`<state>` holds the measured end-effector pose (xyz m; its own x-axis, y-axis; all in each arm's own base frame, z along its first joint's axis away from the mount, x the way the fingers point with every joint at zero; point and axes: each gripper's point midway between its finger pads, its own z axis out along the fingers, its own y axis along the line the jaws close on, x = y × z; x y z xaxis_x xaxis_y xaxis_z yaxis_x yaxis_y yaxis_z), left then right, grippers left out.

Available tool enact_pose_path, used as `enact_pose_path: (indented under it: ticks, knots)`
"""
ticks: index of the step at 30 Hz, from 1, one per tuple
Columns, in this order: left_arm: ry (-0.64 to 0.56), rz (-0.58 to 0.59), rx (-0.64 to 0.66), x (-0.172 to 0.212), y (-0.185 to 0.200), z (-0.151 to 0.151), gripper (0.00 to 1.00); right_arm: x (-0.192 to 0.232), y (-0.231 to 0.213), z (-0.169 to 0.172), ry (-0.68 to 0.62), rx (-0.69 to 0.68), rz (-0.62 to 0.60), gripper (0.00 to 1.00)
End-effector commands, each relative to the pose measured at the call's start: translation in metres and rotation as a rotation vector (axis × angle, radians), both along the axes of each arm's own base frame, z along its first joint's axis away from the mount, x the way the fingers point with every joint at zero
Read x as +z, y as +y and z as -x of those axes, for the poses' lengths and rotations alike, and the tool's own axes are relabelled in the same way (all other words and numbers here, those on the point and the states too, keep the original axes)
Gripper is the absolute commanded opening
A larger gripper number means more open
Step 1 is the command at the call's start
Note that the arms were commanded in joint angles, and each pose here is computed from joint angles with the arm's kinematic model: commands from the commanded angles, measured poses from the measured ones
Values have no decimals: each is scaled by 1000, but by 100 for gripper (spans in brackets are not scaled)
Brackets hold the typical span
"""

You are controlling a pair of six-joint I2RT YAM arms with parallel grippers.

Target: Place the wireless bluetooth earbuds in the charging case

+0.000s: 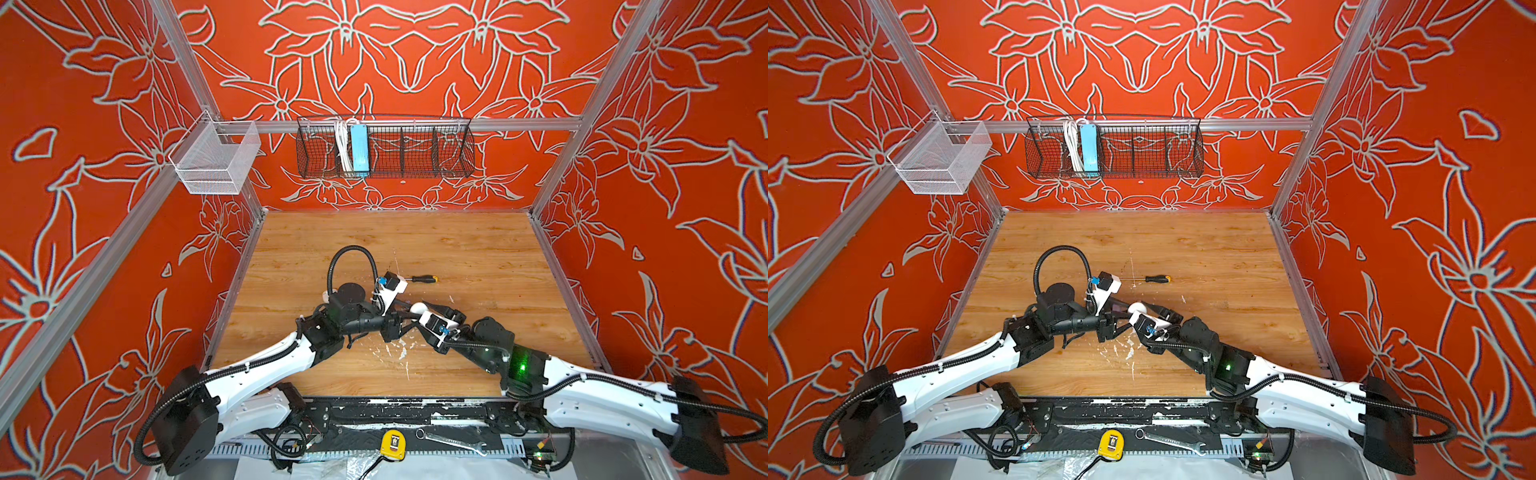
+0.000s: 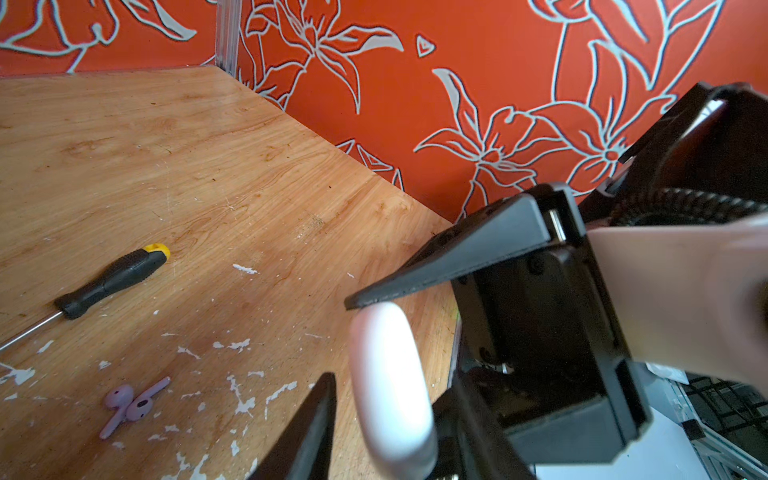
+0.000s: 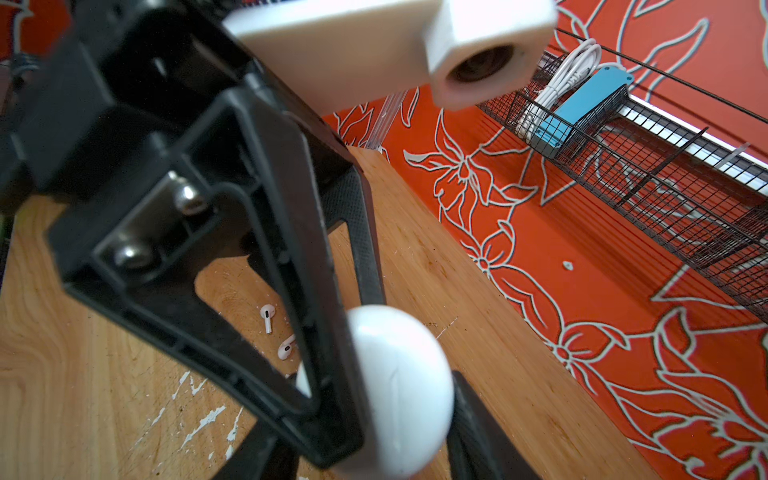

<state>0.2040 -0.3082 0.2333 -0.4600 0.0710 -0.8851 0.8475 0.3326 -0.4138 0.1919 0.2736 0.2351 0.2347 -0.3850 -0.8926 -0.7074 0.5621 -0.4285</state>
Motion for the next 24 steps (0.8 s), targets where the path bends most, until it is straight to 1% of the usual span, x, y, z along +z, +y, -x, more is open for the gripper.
enact_pose_path:
  ticks: [1,7,16,24]
  knots:
    - [16,-15,-48,-3,-2,10,43,35,-6,-1,-64,-25,-114,8]
    - [18,-10,-54,-2,-2,11,39,39,-11,0,-75,-31,-122,8]
    - [34,-7,-104,-2,-8,16,37,41,-8,5,-69,-1,-130,9]
    - [55,-17,-115,-8,-12,14,27,40,-6,5,-66,5,-126,8]
